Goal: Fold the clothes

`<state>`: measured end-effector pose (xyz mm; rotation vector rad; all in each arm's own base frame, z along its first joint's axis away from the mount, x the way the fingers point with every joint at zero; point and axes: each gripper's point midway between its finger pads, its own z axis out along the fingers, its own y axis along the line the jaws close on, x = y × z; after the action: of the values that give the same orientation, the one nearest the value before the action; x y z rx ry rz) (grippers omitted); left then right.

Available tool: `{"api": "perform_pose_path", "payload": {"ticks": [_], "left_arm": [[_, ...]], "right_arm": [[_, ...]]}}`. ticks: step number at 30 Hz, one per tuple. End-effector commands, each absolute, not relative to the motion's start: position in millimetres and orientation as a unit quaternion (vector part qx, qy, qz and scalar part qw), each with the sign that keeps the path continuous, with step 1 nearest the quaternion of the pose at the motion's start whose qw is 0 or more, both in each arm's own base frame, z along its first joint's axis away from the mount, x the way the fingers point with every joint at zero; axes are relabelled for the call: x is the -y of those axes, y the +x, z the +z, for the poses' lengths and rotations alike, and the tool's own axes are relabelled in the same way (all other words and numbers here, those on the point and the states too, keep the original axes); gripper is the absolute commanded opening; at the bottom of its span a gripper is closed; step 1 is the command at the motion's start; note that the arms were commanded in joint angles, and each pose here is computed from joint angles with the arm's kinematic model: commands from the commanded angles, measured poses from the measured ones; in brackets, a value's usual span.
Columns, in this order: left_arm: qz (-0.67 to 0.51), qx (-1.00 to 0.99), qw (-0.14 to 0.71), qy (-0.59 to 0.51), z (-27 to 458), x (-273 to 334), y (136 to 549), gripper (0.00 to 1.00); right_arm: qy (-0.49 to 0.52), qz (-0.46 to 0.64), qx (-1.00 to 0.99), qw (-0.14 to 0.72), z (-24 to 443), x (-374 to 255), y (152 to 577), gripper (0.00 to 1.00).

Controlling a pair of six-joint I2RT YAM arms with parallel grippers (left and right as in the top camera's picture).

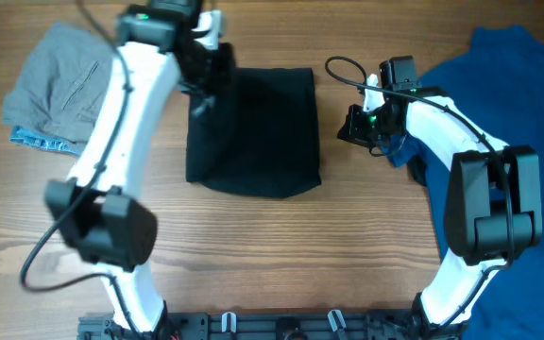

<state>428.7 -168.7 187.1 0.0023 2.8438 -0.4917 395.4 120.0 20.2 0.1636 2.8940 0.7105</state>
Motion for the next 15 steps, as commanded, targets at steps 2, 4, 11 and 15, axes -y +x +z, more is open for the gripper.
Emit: {"api": "perform_pose_path", "payload": {"ticks": [2,4,11,15], "left_arm": [[-0.160,-0.985,0.054,0.017,114,238,419,0.06],[-0.145,-0.988,0.010,0.045,76,263,401,0.70],[-0.109,-0.986,0.115,0.053,178,202,428,1.00],[-0.092,-0.991,0.086,-0.036,182,120,431,0.40]], "right_arm": [[0.053,0.240,-0.965,0.094,33,-121,401,0.17],[0.054,0.233,-0.966,0.094,32,-119,401,0.32],[0.034,0.247,-0.965,0.083,33,-124,394,0.49],[-0.090,0.418,-0.898,0.106,99,-186,384,0.18]]}}
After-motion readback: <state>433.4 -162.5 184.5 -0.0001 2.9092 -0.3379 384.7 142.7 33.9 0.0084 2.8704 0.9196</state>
